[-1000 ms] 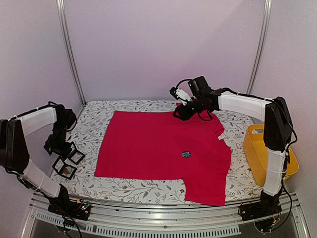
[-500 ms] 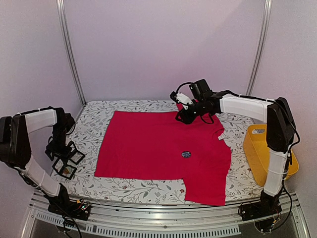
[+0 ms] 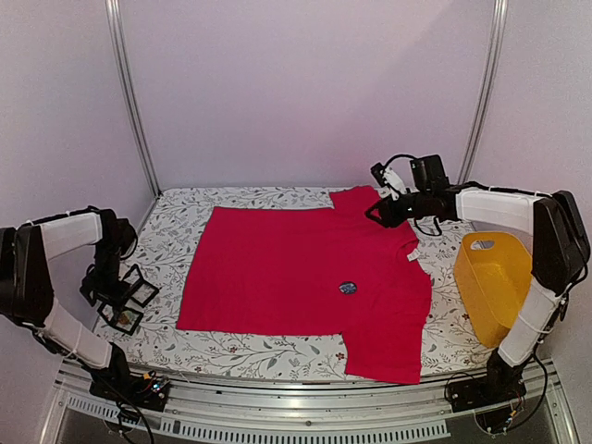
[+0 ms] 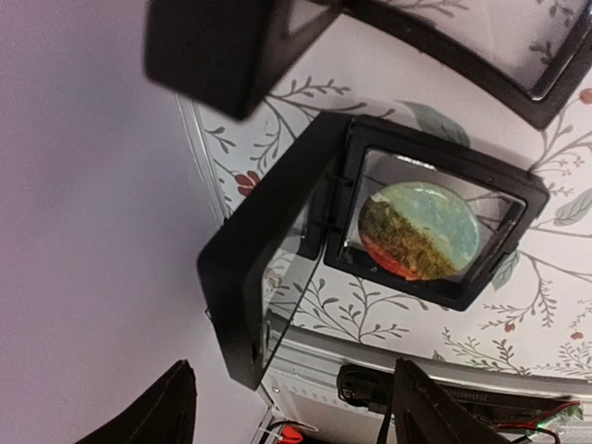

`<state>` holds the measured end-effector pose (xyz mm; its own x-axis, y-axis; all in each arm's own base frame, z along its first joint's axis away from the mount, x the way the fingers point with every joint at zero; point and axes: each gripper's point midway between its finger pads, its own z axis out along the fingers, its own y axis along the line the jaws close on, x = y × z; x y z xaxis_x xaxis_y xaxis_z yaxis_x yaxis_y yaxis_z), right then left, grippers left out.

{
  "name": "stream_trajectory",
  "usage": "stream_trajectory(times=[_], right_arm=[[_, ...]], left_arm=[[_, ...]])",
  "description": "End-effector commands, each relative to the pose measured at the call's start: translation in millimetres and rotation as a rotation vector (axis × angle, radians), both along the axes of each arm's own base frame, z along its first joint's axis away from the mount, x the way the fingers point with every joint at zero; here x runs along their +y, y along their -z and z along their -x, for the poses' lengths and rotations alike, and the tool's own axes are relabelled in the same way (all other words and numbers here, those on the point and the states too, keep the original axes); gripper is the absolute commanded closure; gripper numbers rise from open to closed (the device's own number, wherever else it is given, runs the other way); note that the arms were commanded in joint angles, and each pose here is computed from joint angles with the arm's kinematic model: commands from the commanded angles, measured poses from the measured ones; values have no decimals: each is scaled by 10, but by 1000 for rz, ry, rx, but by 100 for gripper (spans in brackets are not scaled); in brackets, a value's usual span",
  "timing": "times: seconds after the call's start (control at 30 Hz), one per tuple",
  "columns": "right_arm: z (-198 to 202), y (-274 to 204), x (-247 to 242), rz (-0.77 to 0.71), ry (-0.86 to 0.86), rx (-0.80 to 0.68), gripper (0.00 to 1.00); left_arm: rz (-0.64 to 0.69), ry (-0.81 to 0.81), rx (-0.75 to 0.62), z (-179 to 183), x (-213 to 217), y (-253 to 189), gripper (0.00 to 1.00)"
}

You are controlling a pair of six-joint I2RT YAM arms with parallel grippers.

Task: Pin the brooch onto the clothing

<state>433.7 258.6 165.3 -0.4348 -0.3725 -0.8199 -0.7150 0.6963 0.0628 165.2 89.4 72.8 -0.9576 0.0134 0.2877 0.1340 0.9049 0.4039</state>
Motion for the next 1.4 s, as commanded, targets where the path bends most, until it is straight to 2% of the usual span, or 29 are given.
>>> stream_trajectory(times=[0.0,0.17,0.27,0.57,0.73,0.97,1.07,1.37], right_arm=[[-79,-394,-344,-125,87,-42,56],[-74,-451,-349,-112,69,-69,56],[-73,-476,-369,-103,73,-77,56],[-40,-492,-393,-97,79,-86,56],[-41,-491,-412,-85,85,-93,56],[-57,-443,-419,-72,86,-91,55],[-59,-437,-417,-71,83,-91,55],[-71,-407,-429,-56,88,-91,55]], left_arm=[[-17,4,-73,-143,51,-96,30],[66,12,-162,-309,-73,-98,36],[22,22,-136,-262,3,-101,44],[-3,-21,-123,-447,137,-79,55],[49,-36,-116,-476,82,12,60],[18,-51,-79,-343,176,66,67],[19,-60,-91,-370,193,58,74],[80,-67,-114,-424,109,94,79]])
